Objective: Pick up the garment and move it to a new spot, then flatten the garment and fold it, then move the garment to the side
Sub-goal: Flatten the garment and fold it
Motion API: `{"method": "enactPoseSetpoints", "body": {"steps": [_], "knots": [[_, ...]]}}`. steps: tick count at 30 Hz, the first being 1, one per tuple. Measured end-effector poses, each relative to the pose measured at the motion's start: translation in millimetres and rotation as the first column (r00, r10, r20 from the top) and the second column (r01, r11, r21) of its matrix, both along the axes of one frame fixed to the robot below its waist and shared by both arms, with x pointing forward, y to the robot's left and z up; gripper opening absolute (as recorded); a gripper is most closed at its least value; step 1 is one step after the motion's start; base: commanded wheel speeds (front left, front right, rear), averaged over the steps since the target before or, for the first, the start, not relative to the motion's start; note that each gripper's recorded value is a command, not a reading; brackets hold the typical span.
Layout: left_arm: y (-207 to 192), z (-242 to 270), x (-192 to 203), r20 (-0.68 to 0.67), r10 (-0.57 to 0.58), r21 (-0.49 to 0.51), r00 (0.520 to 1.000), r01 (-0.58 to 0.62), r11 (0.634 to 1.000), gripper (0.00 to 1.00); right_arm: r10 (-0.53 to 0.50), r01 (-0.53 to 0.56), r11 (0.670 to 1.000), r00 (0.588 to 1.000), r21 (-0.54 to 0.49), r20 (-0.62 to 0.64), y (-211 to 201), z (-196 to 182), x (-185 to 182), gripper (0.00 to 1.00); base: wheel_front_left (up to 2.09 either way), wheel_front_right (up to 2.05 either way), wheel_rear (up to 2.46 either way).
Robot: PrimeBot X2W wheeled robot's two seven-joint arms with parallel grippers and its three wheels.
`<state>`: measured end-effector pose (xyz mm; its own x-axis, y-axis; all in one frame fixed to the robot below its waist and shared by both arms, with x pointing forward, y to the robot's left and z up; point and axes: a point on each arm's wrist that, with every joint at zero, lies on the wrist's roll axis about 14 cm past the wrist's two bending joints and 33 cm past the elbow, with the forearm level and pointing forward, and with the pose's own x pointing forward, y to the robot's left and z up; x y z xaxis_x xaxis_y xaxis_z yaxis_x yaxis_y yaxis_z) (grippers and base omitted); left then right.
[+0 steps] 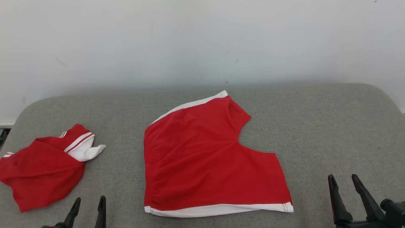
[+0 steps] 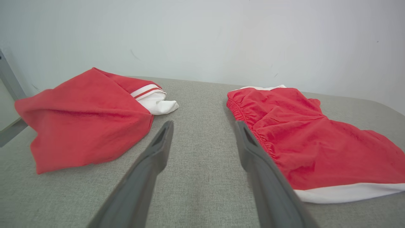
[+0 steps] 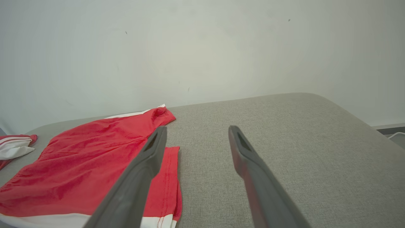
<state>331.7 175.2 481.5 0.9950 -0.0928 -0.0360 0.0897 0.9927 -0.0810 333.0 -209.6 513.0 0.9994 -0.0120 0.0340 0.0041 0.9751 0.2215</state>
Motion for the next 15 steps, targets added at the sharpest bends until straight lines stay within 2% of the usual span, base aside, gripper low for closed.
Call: {"method": "enactPoseSetpoints", "body": {"steps": [15], "knots": [[0.4,8.2,0.1,0.016,0.002,0.028,1.000,-0.003,1.000,1.00,0.004,-0.003,1.000,1.000,-0.016,0.012,1.8,3.4,-1.2,1.00,0.00,0.00,0.00]]}}
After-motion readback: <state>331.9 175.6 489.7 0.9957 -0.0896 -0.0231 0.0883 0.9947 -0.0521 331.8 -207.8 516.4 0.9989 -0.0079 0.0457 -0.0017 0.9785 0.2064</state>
